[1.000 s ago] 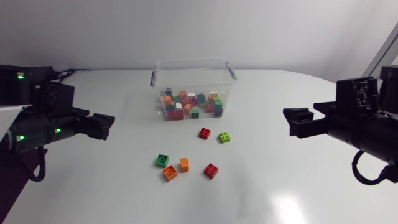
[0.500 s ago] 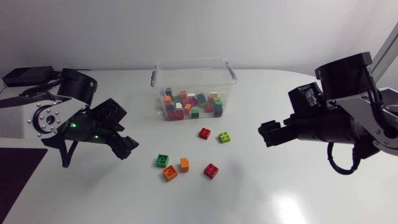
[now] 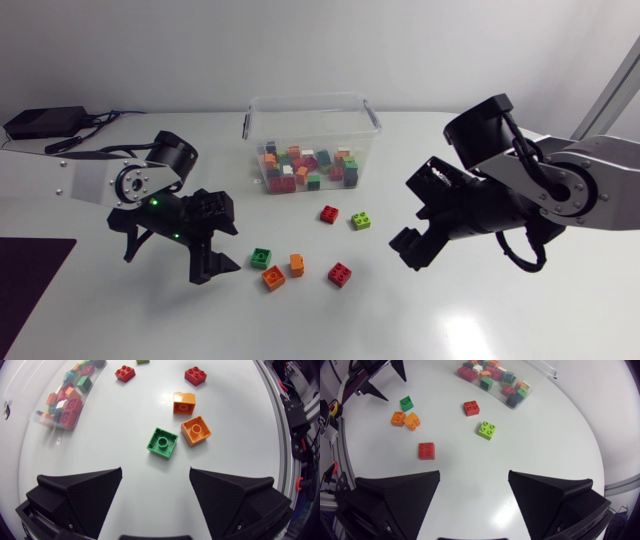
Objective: Place the duplo bricks in the container
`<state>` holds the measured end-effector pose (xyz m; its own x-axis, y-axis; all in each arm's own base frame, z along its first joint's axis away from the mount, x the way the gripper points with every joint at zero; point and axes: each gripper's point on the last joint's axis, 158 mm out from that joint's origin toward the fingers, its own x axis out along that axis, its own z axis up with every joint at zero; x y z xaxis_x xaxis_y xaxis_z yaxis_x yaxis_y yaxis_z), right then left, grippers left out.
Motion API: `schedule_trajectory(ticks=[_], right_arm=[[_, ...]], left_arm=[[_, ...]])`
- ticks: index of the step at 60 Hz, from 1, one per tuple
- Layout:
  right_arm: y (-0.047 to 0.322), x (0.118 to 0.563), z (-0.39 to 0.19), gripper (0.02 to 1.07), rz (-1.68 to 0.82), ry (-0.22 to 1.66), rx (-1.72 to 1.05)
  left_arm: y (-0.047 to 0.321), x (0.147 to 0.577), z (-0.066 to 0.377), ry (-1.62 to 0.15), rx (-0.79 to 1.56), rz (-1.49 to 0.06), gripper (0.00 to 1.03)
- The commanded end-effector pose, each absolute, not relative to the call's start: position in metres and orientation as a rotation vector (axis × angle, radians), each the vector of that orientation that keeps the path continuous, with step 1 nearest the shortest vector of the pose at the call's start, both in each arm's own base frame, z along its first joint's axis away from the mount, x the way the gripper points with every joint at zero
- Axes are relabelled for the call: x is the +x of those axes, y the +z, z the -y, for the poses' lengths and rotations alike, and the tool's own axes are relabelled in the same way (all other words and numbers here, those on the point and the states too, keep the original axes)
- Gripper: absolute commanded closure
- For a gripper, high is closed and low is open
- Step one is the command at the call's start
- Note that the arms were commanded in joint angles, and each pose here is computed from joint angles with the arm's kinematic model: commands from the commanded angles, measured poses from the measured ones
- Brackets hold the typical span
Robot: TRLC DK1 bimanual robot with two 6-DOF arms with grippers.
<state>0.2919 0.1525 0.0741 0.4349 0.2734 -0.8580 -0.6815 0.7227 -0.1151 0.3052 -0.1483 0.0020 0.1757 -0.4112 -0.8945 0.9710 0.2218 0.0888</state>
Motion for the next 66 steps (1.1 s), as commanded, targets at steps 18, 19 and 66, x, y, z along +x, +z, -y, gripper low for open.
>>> schedule_trajectory(ticks=[18, 19, 66], right_arm=[[0.043, 0.275, -0.181, 0.10, -1.011, 0.743, -0.564], [0.042, 0.274, -0.181, 0.10, -1.012, 0.745, -0.568], [-0.004, 0.268, -0.233, 0.13, -1.112, 0.805, -0.596]], left_arm=[[-0.011, 0.306, 0.177, -1.400, 0.892, -0.783, 0.19], [-0.011, 0.307, 0.177, -1.404, 0.895, -0.783, 0.19], [-0.031, 0.294, 0.186, -1.597, 0.893, -0.863, 0.63]])
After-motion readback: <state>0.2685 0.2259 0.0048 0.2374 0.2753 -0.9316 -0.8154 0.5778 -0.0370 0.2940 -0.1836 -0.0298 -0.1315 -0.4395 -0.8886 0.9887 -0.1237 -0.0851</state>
